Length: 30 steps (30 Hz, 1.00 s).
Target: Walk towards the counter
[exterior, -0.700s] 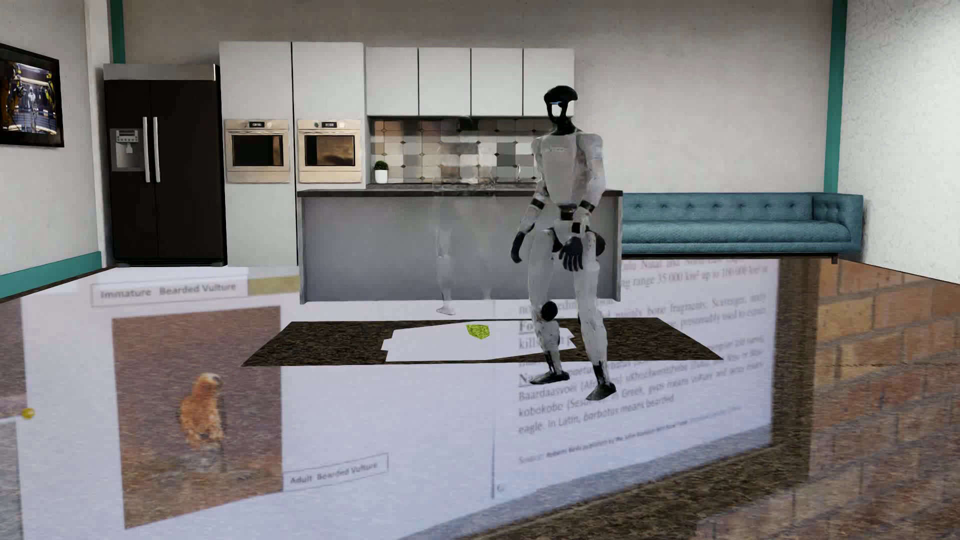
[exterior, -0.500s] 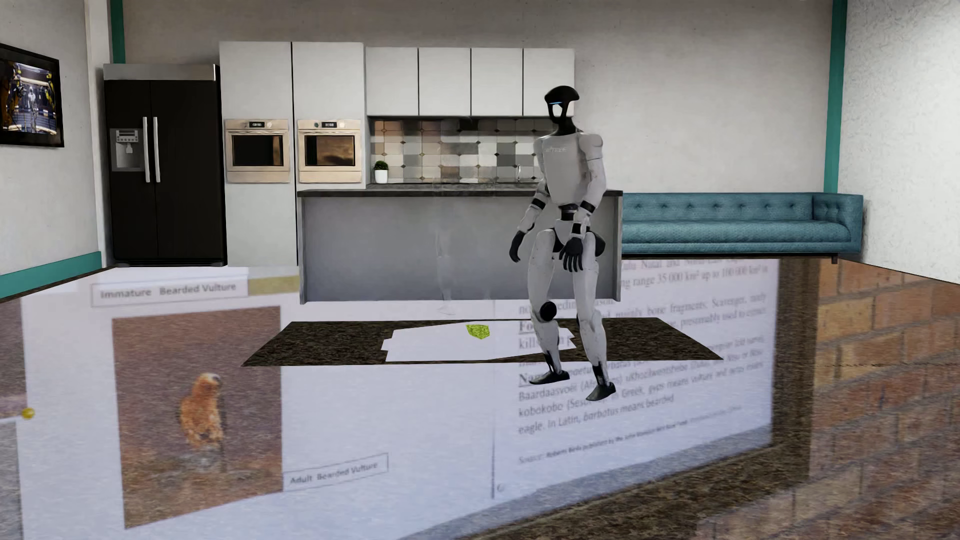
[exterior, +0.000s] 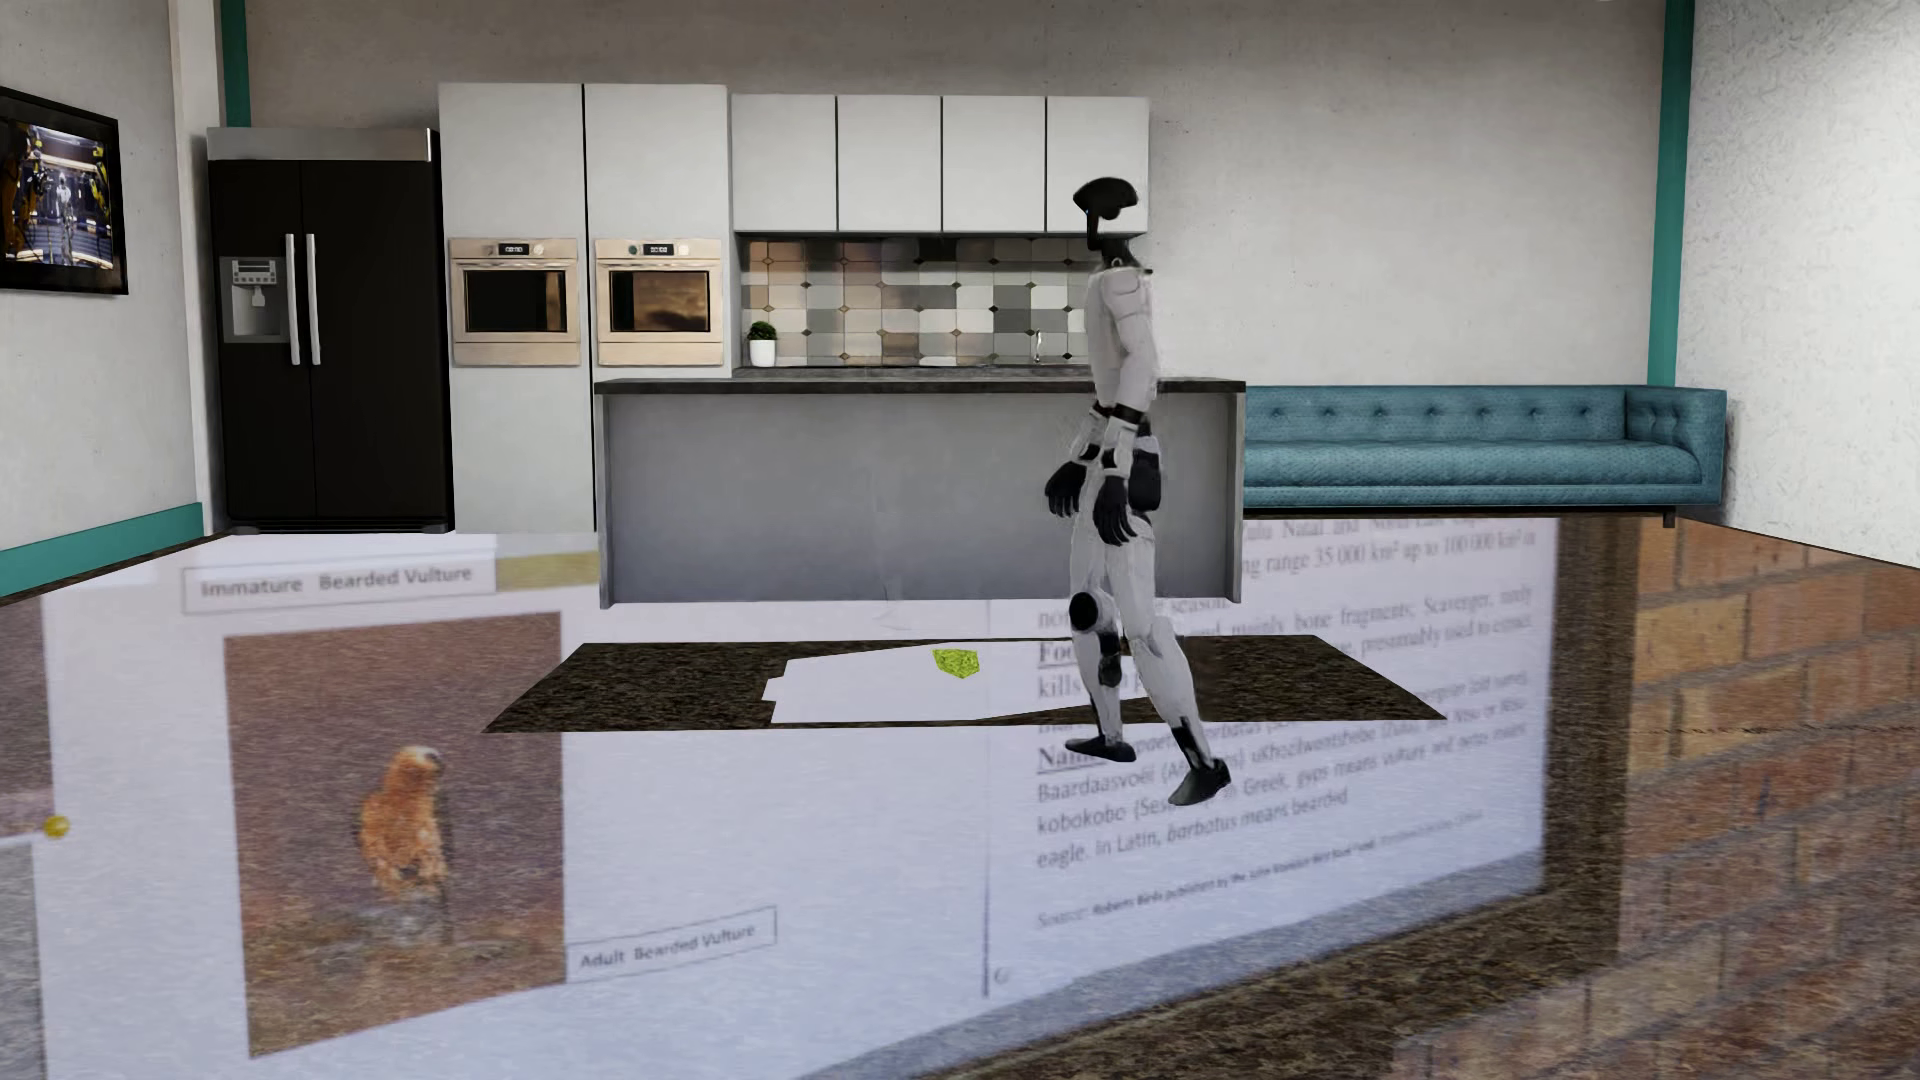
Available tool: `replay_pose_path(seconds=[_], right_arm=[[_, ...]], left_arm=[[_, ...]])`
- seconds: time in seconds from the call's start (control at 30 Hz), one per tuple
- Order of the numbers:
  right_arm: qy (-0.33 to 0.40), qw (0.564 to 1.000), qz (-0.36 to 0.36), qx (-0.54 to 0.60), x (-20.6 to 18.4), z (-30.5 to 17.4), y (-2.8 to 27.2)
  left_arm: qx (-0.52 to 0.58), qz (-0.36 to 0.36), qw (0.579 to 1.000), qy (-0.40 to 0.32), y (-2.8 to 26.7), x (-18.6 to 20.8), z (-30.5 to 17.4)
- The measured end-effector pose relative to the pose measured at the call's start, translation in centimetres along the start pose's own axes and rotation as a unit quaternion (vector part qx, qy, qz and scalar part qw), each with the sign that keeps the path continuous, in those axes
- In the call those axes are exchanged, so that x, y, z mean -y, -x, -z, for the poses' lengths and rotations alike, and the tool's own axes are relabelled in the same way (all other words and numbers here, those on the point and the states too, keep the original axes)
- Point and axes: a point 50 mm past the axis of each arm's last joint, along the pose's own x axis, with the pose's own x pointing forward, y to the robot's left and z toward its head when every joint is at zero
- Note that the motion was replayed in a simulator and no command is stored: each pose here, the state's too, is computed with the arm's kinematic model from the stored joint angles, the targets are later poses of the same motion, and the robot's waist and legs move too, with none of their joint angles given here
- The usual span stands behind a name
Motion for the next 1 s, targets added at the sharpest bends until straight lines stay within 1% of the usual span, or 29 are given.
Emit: replay_pose_path(seconds=[0.07,0.13,0.17,0.27,0.37,0.47,0.53,0.57,0.63,0.7,0.73,0.77,0.8,0.83,0.87,0.9,0.93,0.97,1.0], right_arm=[[0.031,0.998,-0.038,-0.026,-0.9,0.6,-0.1],[0.059,0.995,-0.068,-0.034,-1.0,0.9,-0.2],[0.063,0.995,-0.067,-0.034,-0.7,0.8,-0.3],[0.055,0.998,-0.029,-0.024,0.7,0.5,-0.5],[0.061,0.998,-0.014,-0.012,1.7,-0.1,-0.8],[0.088,0.996,-0.016,0.013,1.8,-1.1,-0.7],[0.099,0.994,-0.021,0.031,1.4,-1.7,-0.7],[0.103,0.994,-0.026,0.037,0.9,-1.6,-0.5],[0.115,0.992,-0.038,0.030,0.3,-0.6,-0.2],[0.099,0.994,-0.051,-0.004,-0.6,1.0,0.2],[0.106,0.992,-0.063,-0.012,-1.1,1.5,0.4],[0.137,0.987,-0.085,-0.008,-1.2,1.5,0.4],[0.175,0.978,-0.110,0.006,-1.2,1.2,0.3],[0.176,0.977,-0.115,0.017,-0.7,0.7,0.3],[0.141,0.985,-0.098,0.027,-0.1,0.4,0.3],[0.091,0.993,-0.068,0.041,0.5,0.3,0.6],[0.047,0.997,-0.034,0.054,1.0,0.3,0.9],[0.011,0.998,-0.003,0.056,1.5,0.7,1.2],[-0.007,0.998,0.017,0.058,1.8,1.2,1.5]], left_arm=[[-0.011,-0.003,1.000,0.011,0.0,-0.1,0.9],[0.012,-0.007,1.000,0.004,0.1,-0.5,0.2],[0.027,-0.018,0.999,0.008,0.2,-0.9,-0.5],[0.089,-0.062,0.992,0.068,0.9,-2.4,-3.8],[0.172,-0.106,0.976,0.083,2.3,-3.7,-6.7],[0.216,-0.135,0.963,0.087,3.5,-4.0,-6.6],[0.215,-0.130,0.964,0.087,3.9,-3.2,-5.6],[0.205,-0.116,0.968,0.085,3.7,-2.5,-5.0],[0.158,-0.063,0.982,0.082,2.8,-0.1,-4.0],[0.048,0.021,0.996,0.076,1.3,2.7,-2.2],[-0.004,0.083,0.996,0.032,0.9,4.0,-1.5],[-0.015,0.146,0.987,-0.061,0.8,4.8,-1.6],[-0.007,0.175,0.972,-0.153,0.8,4.7,-1.9],[0.011,0.153,0.969,-0.192,0.6,3.6,-2.6],[0.037,0.090,0.978,-0.187,0.4,1.9,-3.6],[0.065,0.016,0.987,-0.143,0.3,0.2,-4.1],[0.090,-0.041,0.991,-0.088,0.4,-1.4,-5.0],[0.110,-0.076,0.990,-0.043,0.6,-3.1,-5.7],[0.130,-0.096,0.987,-0.008,0.8,-5.1,-6.5]])
